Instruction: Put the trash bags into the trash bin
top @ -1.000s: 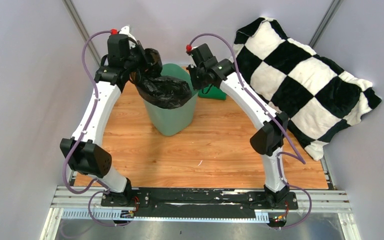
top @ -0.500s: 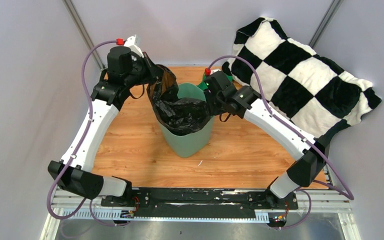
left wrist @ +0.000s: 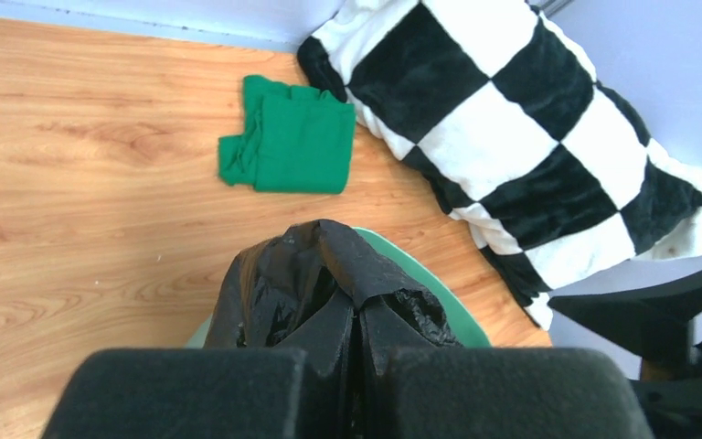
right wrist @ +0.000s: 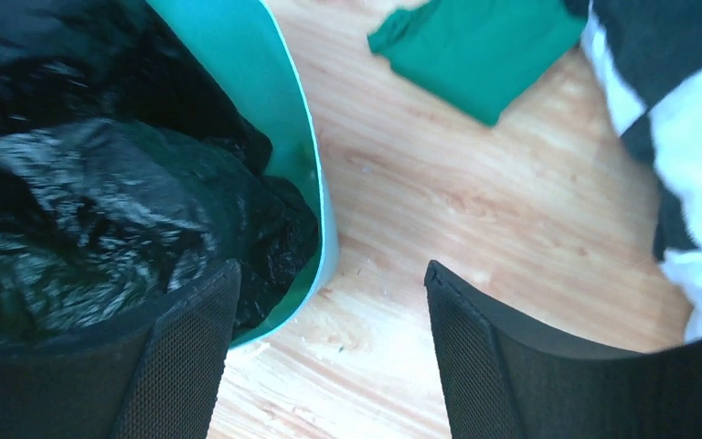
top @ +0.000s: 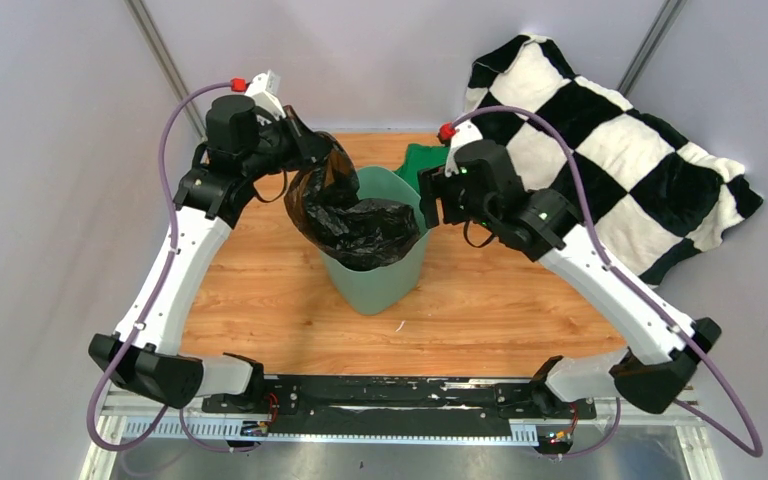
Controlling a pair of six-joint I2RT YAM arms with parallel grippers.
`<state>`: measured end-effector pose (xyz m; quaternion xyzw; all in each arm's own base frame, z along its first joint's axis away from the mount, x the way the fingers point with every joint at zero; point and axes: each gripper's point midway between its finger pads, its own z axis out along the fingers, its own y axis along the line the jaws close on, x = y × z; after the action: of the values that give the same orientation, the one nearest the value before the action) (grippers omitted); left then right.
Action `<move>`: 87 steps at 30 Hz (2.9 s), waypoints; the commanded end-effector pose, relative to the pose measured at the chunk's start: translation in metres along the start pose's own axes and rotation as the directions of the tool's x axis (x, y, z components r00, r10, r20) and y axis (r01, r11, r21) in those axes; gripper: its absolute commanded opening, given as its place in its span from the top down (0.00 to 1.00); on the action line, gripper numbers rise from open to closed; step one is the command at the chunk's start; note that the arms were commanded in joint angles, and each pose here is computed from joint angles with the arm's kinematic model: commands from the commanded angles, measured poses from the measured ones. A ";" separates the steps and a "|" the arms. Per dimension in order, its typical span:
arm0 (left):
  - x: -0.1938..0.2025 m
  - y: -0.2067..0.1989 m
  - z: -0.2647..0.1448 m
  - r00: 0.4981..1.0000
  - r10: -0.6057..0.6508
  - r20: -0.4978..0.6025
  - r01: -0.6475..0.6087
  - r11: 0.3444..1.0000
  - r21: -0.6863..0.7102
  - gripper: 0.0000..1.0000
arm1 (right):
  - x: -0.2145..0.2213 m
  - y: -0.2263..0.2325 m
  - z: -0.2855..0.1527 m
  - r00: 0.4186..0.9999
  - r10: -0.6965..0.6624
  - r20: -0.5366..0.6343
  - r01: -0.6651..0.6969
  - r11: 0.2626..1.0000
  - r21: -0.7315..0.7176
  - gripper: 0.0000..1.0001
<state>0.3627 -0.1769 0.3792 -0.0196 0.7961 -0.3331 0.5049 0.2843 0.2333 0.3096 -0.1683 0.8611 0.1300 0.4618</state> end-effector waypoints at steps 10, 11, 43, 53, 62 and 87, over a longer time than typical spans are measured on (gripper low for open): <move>-0.023 -0.043 -0.038 0.999 -0.004 0.053 -0.002 0.993 0.120 1.00 | -0.073 0.099 -0.027 0.868 -0.343 0.360 0.479 0.771 -0.420 0.20; -0.025 -0.043 -0.040 0.998 -0.003 0.064 -0.004 0.994 0.113 1.00 | -0.072 0.106 -0.024 0.866 -0.349 0.359 0.487 0.755 -0.439 0.20; -0.026 -0.031 -0.062 0.992 0.086 0.094 -0.089 0.996 0.030 0.56 | -0.064 0.079 -0.004 0.916 -0.369 0.158 0.385 0.919 -0.088 1.00; 0.010 0.004 -0.089 0.982 0.186 0.012 -0.184 0.978 -0.094 0.19 | -0.072 0.044 -0.004 0.955 -0.285 0.083 0.279 0.958 0.071 1.00; 0.040 0.036 -0.119 0.976 0.213 -0.043 -0.217 0.952 -0.215 0.18 | -0.080 0.032 -0.003 0.958 -0.275 0.078 0.264 0.956 0.124 1.00; 0.094 0.017 -0.107 0.983 0.072 -0.171 -0.078 0.997 -0.027 0.96 | -0.055 0.005 -0.026 0.986 -0.167 0.006 0.167 0.985 0.035 0.42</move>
<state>0.2431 -0.1363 0.3203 0.0176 0.8477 -0.2789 0.4510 0.3134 0.2314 0.3711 -0.2124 0.8404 0.0210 0.4982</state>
